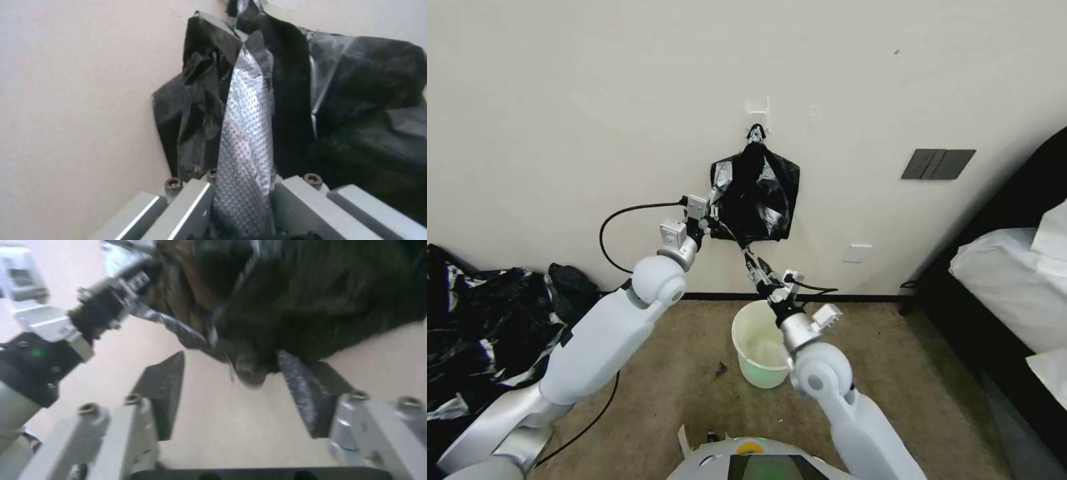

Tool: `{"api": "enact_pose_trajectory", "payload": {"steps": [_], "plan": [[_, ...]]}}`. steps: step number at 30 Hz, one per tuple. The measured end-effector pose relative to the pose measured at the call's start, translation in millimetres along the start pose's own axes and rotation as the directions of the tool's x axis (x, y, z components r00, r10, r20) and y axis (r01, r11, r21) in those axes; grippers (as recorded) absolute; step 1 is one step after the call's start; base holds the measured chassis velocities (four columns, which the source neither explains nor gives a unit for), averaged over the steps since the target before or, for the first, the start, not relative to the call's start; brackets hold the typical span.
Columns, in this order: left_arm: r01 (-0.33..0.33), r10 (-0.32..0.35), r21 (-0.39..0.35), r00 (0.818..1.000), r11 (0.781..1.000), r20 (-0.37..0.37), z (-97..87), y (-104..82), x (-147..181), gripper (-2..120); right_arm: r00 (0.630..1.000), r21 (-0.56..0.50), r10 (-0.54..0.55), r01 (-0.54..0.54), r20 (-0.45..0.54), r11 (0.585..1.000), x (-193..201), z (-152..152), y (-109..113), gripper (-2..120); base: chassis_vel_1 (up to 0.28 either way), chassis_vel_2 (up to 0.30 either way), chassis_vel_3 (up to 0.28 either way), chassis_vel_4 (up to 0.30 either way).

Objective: Place a trash bag onto the trash bin.

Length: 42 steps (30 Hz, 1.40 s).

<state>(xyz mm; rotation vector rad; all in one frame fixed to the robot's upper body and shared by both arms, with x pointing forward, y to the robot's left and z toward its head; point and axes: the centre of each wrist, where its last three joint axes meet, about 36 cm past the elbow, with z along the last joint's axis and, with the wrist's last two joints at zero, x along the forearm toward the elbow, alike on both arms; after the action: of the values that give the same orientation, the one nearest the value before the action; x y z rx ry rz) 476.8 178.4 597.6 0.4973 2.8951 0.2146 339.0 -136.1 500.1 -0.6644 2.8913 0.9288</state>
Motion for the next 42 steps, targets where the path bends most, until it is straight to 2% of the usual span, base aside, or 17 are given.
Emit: {"api": "enact_pose_trajectory", "payload": {"steps": [7,11,14,15,17,18,21,22,24,25,26,29,30,31,33,36,42], "plan": [[-0.004,0.004,-0.001,1.0,1.0,-0.004,1.7,-2.0,1,0,0.995,0.237,-0.095,0.082,0.042,0.968,11,-32,-8,84,0.0,0.0,0.0,0.0],[-0.003,0.003,-0.014,1.0,1.0,-0.009,2.4,1.2,3,0,0.988,0.43,-0.151,0.12,0.04,0.895,-3,-60,-15,97,0.0,0.0,0.0,0.0],[-0.004,0.004,-0.017,1.0,1.0,-0.016,4.5,1.9,6,0,0.984,0.622,-0.177,0.12,0.031,0.774,-33,-91,-18,100,0.0,0.0,0.0,0.0],[-0.004,0.004,-0.017,1.0,1.0,-0.016,4.5,1.9,6,0,0.984,0.622,-0.177,0.12,0.031,0.774,-33,-91,-18,100,0.0,0.0,0.0,0.0],[-0.006,0.005,-0.018,1.0,1.0,-0.018,5.5,1.5,7,0,0.99,0.748,-0.141,0.091,0.003,0.658,-54,-105,-18,100,0.0,0.0,0.0,0.0],[-0.006,0.005,-0.018,1.0,1.0,-0.018,5.5,1.5,7,0,0.99,0.748,-0.141,0.091,0.003,0.658,-54,-105,-18,100,0.0,0.0,0.0,0.0],[-0.008,0.008,-0.02,1.0,1.0,-0.019,5.7,1.5,8,0,0.998,0.88,-0.055,0.058,-0.036,0.471,-73,-110,-8,100,0.0,0.0,0.0,0.0],[-0.008,0.008,-0.02,1.0,1.0,-0.019,5.7,1.5,8,0,0.998,0.88,-0.055,0.058,-0.036,0.471,-73,-110,-8,100,0.0,0.0,0.0,0.0],[-0.01,0.009,-0.021,1.0,1.0,-0.02,5.8,1.5,8,0,0.999,0.909,-0.034,0.049,-0.038,0.414,-77,-109,0,100,0.0,0.0,0.0,0.0],[-0.011,0.011,-0.02,1.0,1.0,-0.02,5.9,1.1,8,0,0.999,0.94,-0.014,0.037,-0.034,0.34,-82,-105,9,100,0.0,0.0,0.0,0.0],[-0.011,0.011,-0.02,1.0,1.0,-0.02,5.9,1.1,8,0,0.999,0.94,-0.014,0.037,-0.034,0.34,-82,-105,9,100,0.0,0.0,0.0,0.0],[-0.014,0.014,-0.016,1.0,1.0,-0.017,5.4,-0.5,7,0,1.0,0.985,0.018,-0.025,0.022,0.168,-96,-102,20,100,0.0,0.0,0.0,0.0],[-0.014,0.014,-0.016,1.0,1.0,-0.017,5.4,-0.5,7,0,1.0,0.985,0.018,-0.025,0.022,0.168,-96,-102,20,100,0.0,0.0,0.0,0.0],[-0.016,0.015,-0.014,1.0,1.0,-0.016,5.2,-1.1,7,0,0.999,0.994,0.023,-0.041,0.039,0.104,-101,-101,24,100,0.0,0.0,0.0,0.0],[-0.019,0.019,-0.013,1.0,1.0,-0.014,4.7,-1.8,6,0,0.998,0.998,0.045,-0.054,0.053,0.027,-110,-100,28,100,0.0,0.0,0.0,0.0],[-0.035,0.035,-0.015,0.999,0.999,-0.015,4.6,-1.2,6,0,0.998,0.999,0.054,-0.045,0.045,-0.015,-116,-100,28,100,0.0,0.0,0.0,0.0],[-0.043,0.043,-0.018,0.999,0.999,-0.014,3.9,0.4,6,0,0.997,1.0,0.072,0.001,0.0,-0.007,-119,-93,24,100,0.0,0.0,0.0,0.0]]}}
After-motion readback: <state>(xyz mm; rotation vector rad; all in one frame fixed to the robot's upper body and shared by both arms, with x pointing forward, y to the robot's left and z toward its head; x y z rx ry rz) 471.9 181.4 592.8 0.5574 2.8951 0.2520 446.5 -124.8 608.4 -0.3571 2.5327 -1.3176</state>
